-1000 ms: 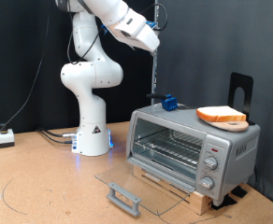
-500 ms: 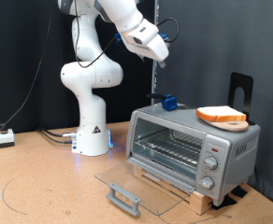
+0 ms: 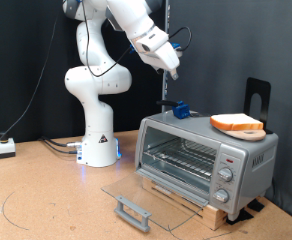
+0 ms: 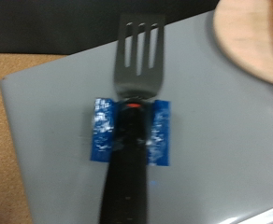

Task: Make a piece of toast with the oven

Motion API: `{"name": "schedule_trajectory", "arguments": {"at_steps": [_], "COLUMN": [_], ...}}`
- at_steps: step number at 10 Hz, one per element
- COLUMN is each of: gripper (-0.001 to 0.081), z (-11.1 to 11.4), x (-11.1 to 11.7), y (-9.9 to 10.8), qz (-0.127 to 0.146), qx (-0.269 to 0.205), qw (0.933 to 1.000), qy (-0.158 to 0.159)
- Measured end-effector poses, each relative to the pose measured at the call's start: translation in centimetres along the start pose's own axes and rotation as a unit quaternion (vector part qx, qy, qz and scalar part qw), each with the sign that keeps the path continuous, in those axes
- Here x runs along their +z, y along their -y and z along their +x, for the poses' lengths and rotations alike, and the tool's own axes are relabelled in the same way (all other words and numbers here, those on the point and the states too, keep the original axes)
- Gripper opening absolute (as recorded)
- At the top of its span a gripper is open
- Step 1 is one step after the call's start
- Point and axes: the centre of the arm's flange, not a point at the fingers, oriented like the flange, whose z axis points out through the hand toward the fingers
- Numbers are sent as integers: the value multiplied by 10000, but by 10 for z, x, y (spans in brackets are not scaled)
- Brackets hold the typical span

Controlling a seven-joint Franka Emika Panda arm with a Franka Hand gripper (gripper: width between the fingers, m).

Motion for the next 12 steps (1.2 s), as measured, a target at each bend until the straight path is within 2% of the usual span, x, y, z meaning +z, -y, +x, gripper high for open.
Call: {"name": "schedule_trajectory", "arguments": {"at_steps": [4, 12], "gripper": [809, 809], "z": [-16, -8], "x": [29, 89], "y": [11, 23], "qz": [-241, -519], "qx": [-2, -171], "qw": [9994, 9967], "qy": [231, 602]}}
